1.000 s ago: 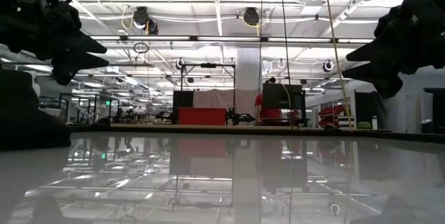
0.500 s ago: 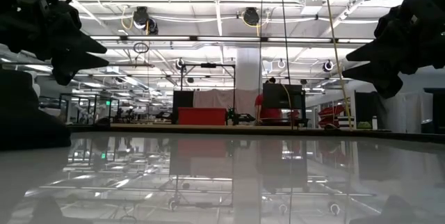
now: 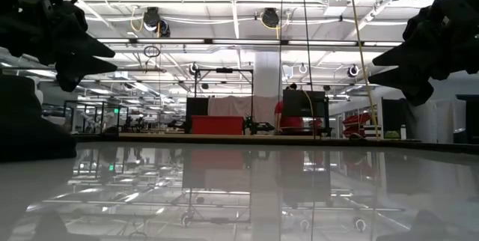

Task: Roll towel

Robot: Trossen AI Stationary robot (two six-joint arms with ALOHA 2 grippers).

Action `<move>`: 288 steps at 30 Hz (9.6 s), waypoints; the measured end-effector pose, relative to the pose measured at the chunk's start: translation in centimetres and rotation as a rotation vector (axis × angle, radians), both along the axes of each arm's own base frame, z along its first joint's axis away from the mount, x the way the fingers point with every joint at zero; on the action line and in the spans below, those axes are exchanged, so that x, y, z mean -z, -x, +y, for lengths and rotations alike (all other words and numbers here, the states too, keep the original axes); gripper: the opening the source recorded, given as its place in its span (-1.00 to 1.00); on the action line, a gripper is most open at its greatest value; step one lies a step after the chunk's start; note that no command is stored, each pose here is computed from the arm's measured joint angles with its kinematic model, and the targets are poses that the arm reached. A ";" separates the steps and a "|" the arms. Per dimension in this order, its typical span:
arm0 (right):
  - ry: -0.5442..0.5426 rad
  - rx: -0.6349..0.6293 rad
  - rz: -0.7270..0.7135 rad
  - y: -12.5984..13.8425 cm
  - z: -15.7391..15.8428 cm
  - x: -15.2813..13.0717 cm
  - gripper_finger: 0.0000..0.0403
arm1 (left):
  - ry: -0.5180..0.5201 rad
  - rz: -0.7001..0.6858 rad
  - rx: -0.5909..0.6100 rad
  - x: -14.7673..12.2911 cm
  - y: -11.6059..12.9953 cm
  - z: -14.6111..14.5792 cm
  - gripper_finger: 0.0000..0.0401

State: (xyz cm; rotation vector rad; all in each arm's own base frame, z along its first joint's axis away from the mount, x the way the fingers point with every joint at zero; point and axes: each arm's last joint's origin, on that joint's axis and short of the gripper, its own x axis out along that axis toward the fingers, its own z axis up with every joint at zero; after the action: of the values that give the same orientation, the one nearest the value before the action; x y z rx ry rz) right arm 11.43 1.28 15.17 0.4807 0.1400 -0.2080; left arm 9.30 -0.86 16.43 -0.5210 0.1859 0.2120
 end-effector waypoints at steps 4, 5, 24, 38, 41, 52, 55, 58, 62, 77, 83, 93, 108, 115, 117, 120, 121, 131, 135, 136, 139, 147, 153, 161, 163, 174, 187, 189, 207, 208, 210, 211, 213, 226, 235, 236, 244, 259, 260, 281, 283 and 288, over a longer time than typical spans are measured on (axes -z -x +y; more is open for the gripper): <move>0.000 0.000 0.000 0.0 0.0 0.0 0.01 | 0.000 0.000 0.000 0.0 0.0 0.0 -0.21; 0.000 0.000 0.000 0.0 0.0 0.0 0.01 | 0.000 0.000 0.000 0.0 0.0 0.0 -0.21; 0.000 0.000 0.000 0.0 0.0 0.0 0.01 | 0.000 0.000 0.000 0.0 0.0 0.0 -0.21; 0.000 0.000 0.000 0.0 0.0 0.0 0.01 | 0.000 0.000 0.000 0.0 0.0 0.0 -0.21; 0.000 0.000 0.000 0.0 0.0 0.0 0.01 | 0.000 0.000 0.000 0.0 0.0 0.0 -0.21; 0.000 0.000 0.000 0.0 0.0 0.0 0.01 | 0.000 0.000 0.000 0.0 0.0 0.0 -0.21; 0.000 0.000 0.000 0.0 0.0 0.0 0.01 | 0.000 0.000 -0.001 0.0 0.0 0.0 -0.21; 0.000 0.000 0.000 0.0 0.0 0.0 0.01 | 0.000 0.000 0.000 0.0 0.0 0.0 -0.21; 0.000 0.000 0.000 0.0 0.0 0.0 0.01 | 0.000 0.000 0.000 0.0 0.0 0.0 -0.21; 0.000 0.000 0.000 0.0 0.0 0.0 0.01 | 0.000 0.000 0.000 0.0 0.0 0.0 -0.21; 0.000 0.000 -0.001 0.0 0.0 0.0 0.01 | 0.000 0.000 0.000 0.0 0.0 0.0 -0.21; 0.113 -0.007 -0.258 -0.1 0.0 -2.7 0.01 | 0.000 0.000 0.000 0.0 0.0 0.0 -0.21; 0.387 -0.012 -0.788 1.5 0.1 -13.5 0.01 | 0.000 0.000 0.000 0.0 0.0 0.0 -0.21; 0.488 -0.100 -0.516 -2.0 0.9 -19.3 0.01 | 0.000 0.000 0.000 0.0 0.0 0.0 -0.21; 0.516 -0.133 -0.415 -3.5 1.2 -20.1 0.01 | 0.000 0.000 0.000 0.0 0.0 0.0 -0.21; 0.564 -0.195 -0.288 -5.9 1.7 -20.8 0.01 | 0.000 0.000 0.000 0.0 0.0 0.0 -0.21; 0.576 -0.207 -0.251 -6.7 1.9 -20.9 0.01 | 0.000 0.000 0.000 0.0 0.0 0.0 -0.21; 0.616 -0.348 0.001 -13.8 3.5 -18.7 0.01 | 0.000 -0.001 -0.001 0.0 0.0 0.0 -0.21; 0.614 -0.396 0.080 -16.3 4.1 -16.6 0.01 | 0.000 -0.001 0.000 0.0 0.0 0.0 -0.21; 0.614 -0.401 0.097 -16.9 4.2 -16.0 0.01 | 0.000 -0.001 0.000 0.0 0.0 0.0 -0.21; 0.614 -0.413 0.122 -18.7 4.6 -14.4 0.01 | 0.001 -0.005 0.000 0.0 0.0 0.0 -0.21; 0.571 -0.523 0.054 -23.2 5.9 -9.6 0.01 | 0.002 -0.007 0.000 -0.1 0.0 0.0 -0.21; 0.562 -0.540 0.037 -26.2 6.5 -5.5 0.01 | 0.002 -0.008 0.000 -0.1 0.0 0.0 -0.21; 0.548 -0.597 0.076 -32.1 7.9 -1.8 0.01 | 0.002 -0.009 0.000 -0.1 0.0 0.0 -0.21; 0.552 -0.606 0.097 -33.6 8.2 -1.2 0.01 | 0.002 -0.009 0.000 -0.1 0.0 0.0 -0.21; 0.592 -0.654 0.250 -39.0 9.0 3.5 0.01 | 0.002 -0.010 0.000 -0.1 0.0 0.0 -0.21; 0.660 -0.659 0.303 -41.4 9.0 6.0 -0.11 | 0.003 -0.013 0.000 -0.1 0.0 0.0 -0.21; 0.662 -0.658 0.311 -41.4 9.1 6.2 -0.30 | 0.003 -0.013 0.000 -0.1 0.0 0.0 -0.21; 0.979 -0.636 0.711 -36.2 10.3 -3.4 -0.99 | 0.003 -0.014 0.000 -0.1 0.0 0.0 -0.21; 0.973 -0.638 0.729 -35.7 10.2 -4.3 -0.99 | 0.003 -0.015 0.000 -0.1 0.0 0.0 -0.21; 0.960 -0.626 0.759 -34.7 10.1 -6.0 -1.00 | 0.003 -0.014 0.000 -0.1 0.0 0.0 -0.21; 0.949 -0.622 0.770 -34.2 10.0 -6.9 -1.00 | 0.003 -0.015 0.000 -0.1 0.0 0.0 -0.21; 0.923 -0.610 0.780 -33.1 9.7 -8.8 -1.00 | 0.003 -0.014 0.000 -0.1 0.0 0.0 -0.21; 0.555 -0.635 1.132 -25.1 7.3 -14.4 -1.00 | 0.004 -0.019 0.000 -0.2 0.0 0.0 -0.21; 0.507 -0.611 1.207 -24.2 8.3 -14.1 -1.00 | -0.009 -0.027 -0.052 -0.2 0.0 0.1 -0.21; 0.506 -0.610 1.205 -24.2 8.4 -14.1 -1.00 | -0.010 -0.027 -0.054 -0.2 0.0 0.1 -0.21; 0.525 -0.633 1.139 -24.5 9.5 -14.2 -1.00 | -0.021 -0.116 -0.129 -1.1 -0.2 0.3 -0.21; 0.475 -0.585 1.047 -25.1 10.3 -14.4 -1.00 | -0.267 -0.134 0.276 -1.5 -3.5 -1.4 -0.21; 0.469 -0.581 1.049 -25.1 10.3 -14.4 -1.00 | -0.269 -0.129 0.297 -1.4 -3.9 -1.5 -0.21; 0.439 -0.476 0.984 -25.8 10.3 -14.7 -1.00 | -0.395 0.195 0.522 4.1 -10.9 -5.8 -0.21; 0.437 -0.473 0.975 -25.9 10.2 -14.7 -1.00 | -0.425 0.215 0.544 4.4 -12.1 -6.4 -0.21; 0.413 -0.455 0.969 -25.9 10.3 -14.7 -1.00 | -0.484 0.266 0.575 5.4 -14.7 -7.6 -0.21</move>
State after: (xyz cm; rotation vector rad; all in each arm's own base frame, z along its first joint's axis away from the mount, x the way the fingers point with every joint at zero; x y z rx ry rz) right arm 37.35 11.53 29.88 -0.1072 1.1195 -0.0023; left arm 23.98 -8.42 11.03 0.0561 0.5178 -0.2363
